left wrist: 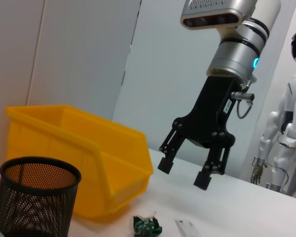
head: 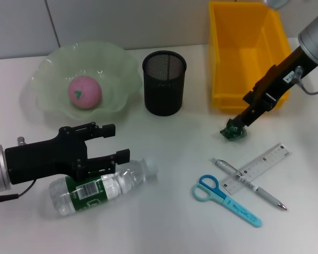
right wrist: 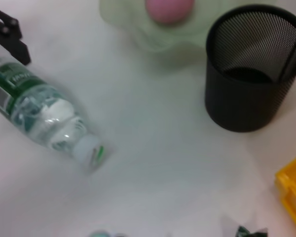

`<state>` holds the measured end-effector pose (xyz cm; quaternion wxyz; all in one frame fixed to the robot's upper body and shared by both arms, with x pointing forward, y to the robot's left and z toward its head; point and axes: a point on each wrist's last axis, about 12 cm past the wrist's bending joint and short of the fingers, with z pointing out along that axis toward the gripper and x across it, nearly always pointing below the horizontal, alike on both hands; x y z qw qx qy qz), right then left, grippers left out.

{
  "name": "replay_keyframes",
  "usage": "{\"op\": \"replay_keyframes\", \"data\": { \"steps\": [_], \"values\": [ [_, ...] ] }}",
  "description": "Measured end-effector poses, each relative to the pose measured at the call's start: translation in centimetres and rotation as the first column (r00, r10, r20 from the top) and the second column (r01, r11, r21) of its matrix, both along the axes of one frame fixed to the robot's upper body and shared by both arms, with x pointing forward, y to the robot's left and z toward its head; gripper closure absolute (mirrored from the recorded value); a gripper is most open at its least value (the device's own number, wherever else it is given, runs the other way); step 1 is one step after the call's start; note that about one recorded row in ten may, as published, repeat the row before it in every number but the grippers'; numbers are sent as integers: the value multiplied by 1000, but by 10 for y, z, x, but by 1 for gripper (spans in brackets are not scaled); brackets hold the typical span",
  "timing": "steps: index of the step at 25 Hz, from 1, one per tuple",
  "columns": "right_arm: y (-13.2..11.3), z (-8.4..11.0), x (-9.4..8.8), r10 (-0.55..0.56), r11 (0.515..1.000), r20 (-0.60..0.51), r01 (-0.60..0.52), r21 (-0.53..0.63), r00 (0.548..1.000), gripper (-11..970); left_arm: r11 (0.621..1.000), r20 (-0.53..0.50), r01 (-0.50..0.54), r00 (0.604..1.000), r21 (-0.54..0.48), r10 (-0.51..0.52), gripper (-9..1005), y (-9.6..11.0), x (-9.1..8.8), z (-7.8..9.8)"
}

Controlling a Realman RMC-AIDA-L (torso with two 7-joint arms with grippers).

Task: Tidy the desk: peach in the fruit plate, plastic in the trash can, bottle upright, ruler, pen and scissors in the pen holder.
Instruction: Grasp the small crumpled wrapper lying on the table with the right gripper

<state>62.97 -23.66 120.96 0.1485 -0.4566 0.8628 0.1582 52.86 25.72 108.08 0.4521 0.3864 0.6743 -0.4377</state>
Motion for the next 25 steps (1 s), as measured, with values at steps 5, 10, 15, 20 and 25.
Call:
{"op": "replay_keyframes", "data": {
  "steps": [5,10,15,20,25],
  "values": [
    [-2,-5,2,0,1000,16,0,-19,1000,146,1000,-10,0,1000,13,0,239,0,0,-2],
    [-3,-13,3,0,999,22,1,-50,1000,146,1000,-7,3,1000,15,-2,239,-1,0,-2],
    [0,-26,3,3,997,41,0,-82,999,146,1000,-5,1,1000,16,-1,239,-2,0,-3],
    [5,-38,4,16,996,57,-11,-92,998,147,1000,-5,-12,1000,24,12,239,-2,1,-4],
    [10,-49,6,19,995,77,-11,-104,997,147,1000,-2,-14,1000,26,14,239,-2,2,-4]
  ]
}}
